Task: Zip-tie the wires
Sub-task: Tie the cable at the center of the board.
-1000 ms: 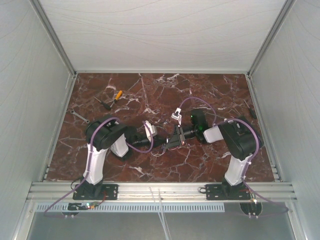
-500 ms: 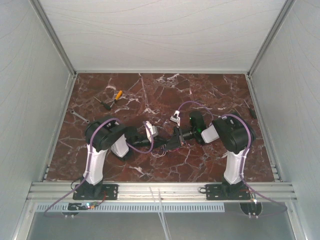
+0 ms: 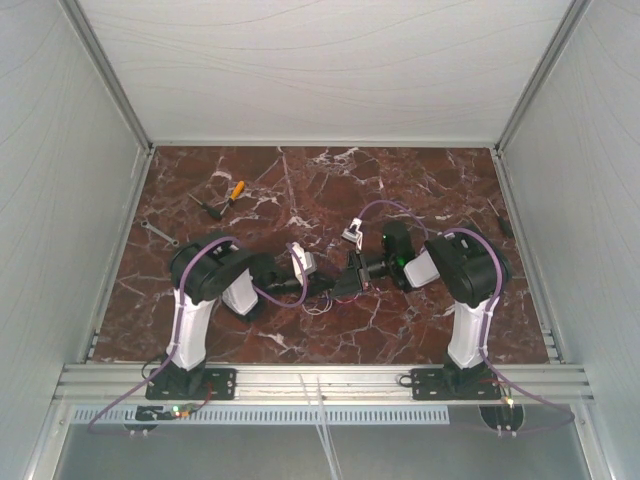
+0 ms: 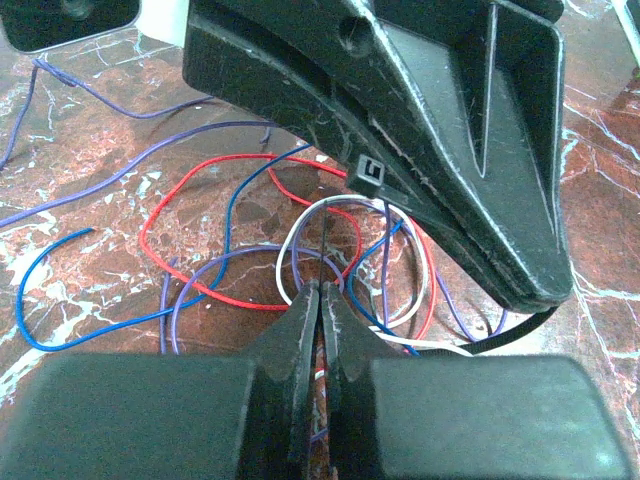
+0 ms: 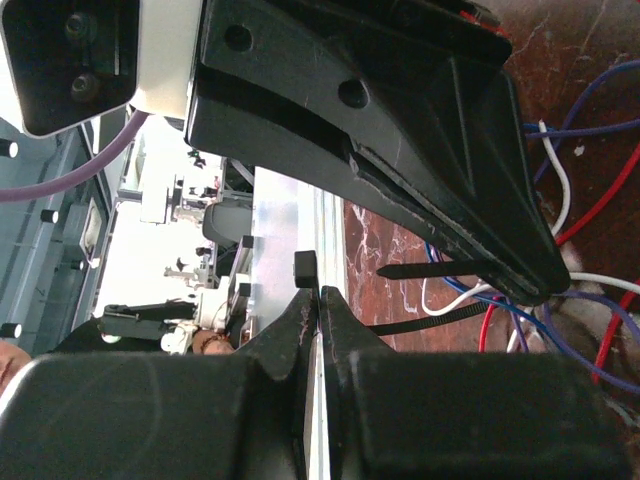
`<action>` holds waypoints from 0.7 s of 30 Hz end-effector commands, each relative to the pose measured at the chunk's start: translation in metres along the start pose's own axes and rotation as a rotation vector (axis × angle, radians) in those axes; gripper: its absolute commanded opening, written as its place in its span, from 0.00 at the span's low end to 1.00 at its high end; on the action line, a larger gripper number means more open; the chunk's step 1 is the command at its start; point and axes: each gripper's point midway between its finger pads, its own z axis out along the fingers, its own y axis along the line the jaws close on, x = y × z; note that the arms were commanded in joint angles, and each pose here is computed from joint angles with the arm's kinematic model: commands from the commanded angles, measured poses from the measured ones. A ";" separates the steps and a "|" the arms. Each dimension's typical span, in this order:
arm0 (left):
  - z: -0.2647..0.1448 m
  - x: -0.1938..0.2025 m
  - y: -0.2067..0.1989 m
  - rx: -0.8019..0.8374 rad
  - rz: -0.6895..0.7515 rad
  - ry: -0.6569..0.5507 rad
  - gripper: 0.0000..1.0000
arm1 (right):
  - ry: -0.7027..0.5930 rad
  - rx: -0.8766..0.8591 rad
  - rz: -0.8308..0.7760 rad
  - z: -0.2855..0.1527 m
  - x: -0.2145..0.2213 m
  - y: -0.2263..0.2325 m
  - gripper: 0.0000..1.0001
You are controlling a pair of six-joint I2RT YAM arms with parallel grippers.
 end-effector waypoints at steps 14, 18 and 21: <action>0.004 -0.062 0.001 0.010 0.207 -0.209 0.00 | -0.006 -0.028 0.027 -0.002 0.007 -0.008 0.00; 0.004 -0.062 0.000 0.011 0.208 -0.208 0.00 | -0.007 -0.027 0.029 -0.003 0.007 -0.010 0.00; 0.004 -0.063 0.000 0.012 0.210 -0.210 0.00 | -0.013 -0.024 0.032 -0.003 0.006 -0.011 0.00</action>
